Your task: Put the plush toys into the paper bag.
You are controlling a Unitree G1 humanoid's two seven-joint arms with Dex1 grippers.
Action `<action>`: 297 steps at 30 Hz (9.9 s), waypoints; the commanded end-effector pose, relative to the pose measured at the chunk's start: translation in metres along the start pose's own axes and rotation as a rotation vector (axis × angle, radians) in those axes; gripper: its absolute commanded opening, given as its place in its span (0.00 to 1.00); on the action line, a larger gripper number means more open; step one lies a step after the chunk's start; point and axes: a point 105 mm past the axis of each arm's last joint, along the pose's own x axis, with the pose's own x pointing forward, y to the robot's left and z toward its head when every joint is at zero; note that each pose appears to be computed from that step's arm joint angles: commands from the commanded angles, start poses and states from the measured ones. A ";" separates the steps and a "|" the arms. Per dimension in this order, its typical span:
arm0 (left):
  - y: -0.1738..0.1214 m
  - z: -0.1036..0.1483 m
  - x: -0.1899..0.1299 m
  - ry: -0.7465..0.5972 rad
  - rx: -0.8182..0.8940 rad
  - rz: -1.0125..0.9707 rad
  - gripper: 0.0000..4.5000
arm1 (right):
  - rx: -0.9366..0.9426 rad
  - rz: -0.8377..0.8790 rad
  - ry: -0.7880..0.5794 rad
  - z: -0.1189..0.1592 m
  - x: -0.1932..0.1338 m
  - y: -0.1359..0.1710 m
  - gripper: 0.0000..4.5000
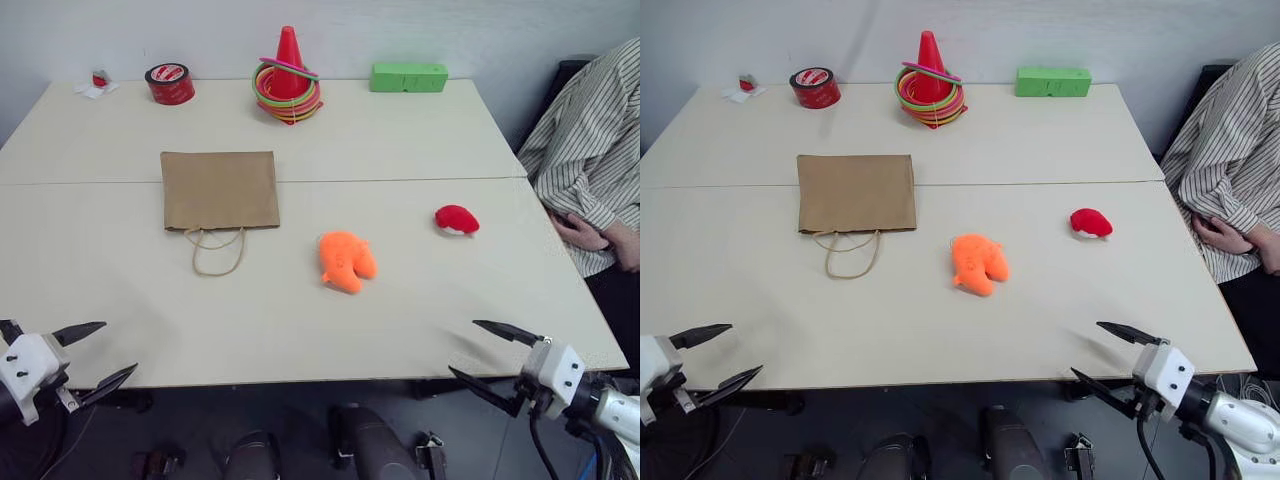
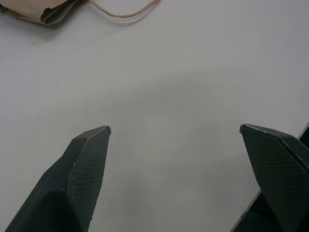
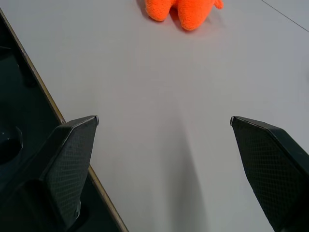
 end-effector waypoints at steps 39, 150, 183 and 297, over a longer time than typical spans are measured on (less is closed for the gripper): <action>0.076 0.130 0.178 -0.230 0.343 -0.098 0.03 | 0.086 -0.196 -0.433 0.111 0.103 -0.037 1.00; 0.011 0.248 0.098 -0.508 -0.204 -0.836 0.00 | 0.009 0.506 -0.223 0.166 0.203 -0.018 0.00; -0.015 0.242 0.109 -0.564 -0.051 -0.781 0.00 | 0.014 0.394 -0.460 0.153 0.156 -0.042 0.99; -0.031 0.229 0.098 -0.598 -0.002 -0.686 0.00 | 0.422 0.809 0.253 0.088 0.239 -0.010 0.55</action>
